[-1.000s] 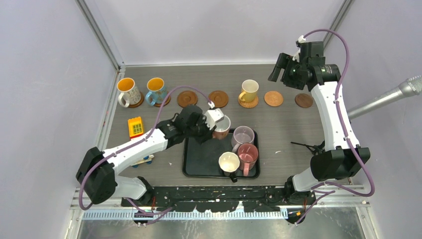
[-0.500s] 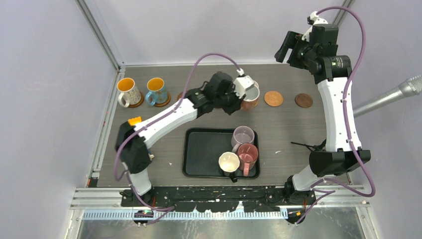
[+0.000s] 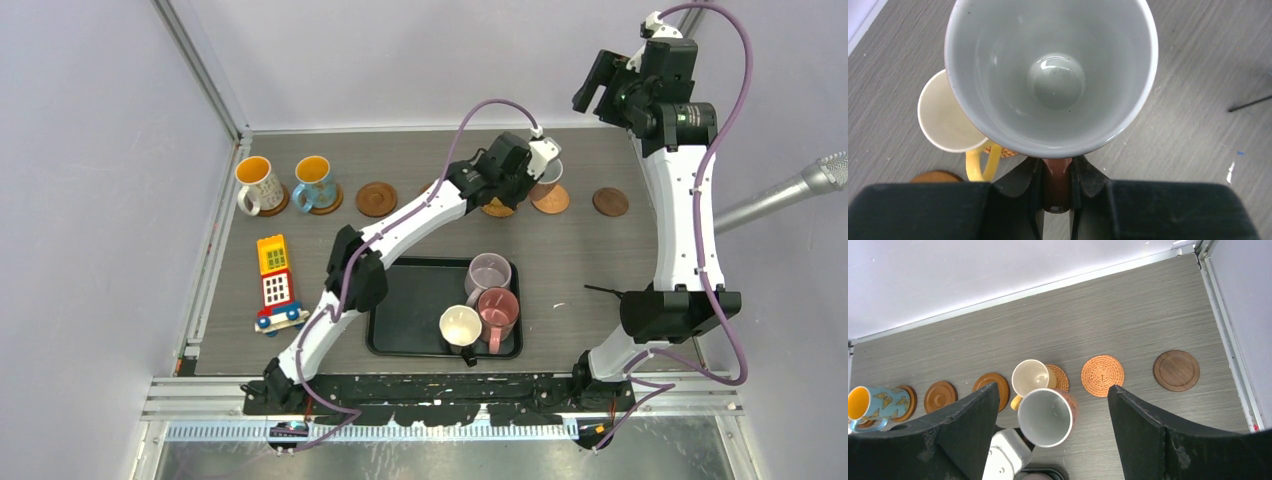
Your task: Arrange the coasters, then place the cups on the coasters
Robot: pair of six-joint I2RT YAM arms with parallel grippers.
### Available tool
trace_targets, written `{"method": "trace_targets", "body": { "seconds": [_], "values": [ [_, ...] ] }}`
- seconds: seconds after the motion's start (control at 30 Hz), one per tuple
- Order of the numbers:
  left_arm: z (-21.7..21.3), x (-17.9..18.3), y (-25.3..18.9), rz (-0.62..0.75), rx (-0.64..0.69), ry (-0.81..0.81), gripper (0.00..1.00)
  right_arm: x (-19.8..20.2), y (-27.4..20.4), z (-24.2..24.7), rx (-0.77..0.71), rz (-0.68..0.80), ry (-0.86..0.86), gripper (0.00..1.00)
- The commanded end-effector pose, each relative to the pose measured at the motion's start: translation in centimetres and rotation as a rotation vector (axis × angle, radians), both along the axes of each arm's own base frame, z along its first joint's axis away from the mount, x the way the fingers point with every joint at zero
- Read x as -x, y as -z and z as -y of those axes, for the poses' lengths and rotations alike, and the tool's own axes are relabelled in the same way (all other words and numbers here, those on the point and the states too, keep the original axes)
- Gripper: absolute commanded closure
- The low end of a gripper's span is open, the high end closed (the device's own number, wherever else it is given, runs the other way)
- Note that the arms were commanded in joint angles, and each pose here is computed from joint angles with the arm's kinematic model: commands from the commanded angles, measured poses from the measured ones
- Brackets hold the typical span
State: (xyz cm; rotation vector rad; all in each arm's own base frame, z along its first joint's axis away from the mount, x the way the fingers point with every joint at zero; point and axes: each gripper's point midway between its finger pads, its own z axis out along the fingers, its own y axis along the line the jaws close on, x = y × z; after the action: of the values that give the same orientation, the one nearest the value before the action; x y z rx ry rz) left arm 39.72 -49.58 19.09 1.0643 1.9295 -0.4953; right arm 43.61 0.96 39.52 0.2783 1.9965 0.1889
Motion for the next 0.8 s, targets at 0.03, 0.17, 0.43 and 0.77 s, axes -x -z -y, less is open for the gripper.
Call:
{"method": "trace_targets", "body": {
  "seconds": [0.03,0.17,0.43,0.77],
  "values": [
    [2.7,-2.4,-3.9,0.122,0.143,-0.029,1.0,-0.4,-2.3,0.6,0.002,0.076,0.011,0.16],
    [4.2,-3.5,-3.1,0.15,0.187,-0.031,1.0,-0.5,-2.1,0.5,-0.007,0.073,0.008,0.16],
    [6.4,-5.3,-1.9,0.194,0.249,-0.033,1.0,-0.8,-1.3,0.2,-0.028,0.052,-0.002,0.16],
    [7.9,-6.2,-0.8,0.225,0.298,-0.026,1.0,-1.2,-0.7,-0.2,-0.042,0.037,-0.017,0.16]
  ]
}}
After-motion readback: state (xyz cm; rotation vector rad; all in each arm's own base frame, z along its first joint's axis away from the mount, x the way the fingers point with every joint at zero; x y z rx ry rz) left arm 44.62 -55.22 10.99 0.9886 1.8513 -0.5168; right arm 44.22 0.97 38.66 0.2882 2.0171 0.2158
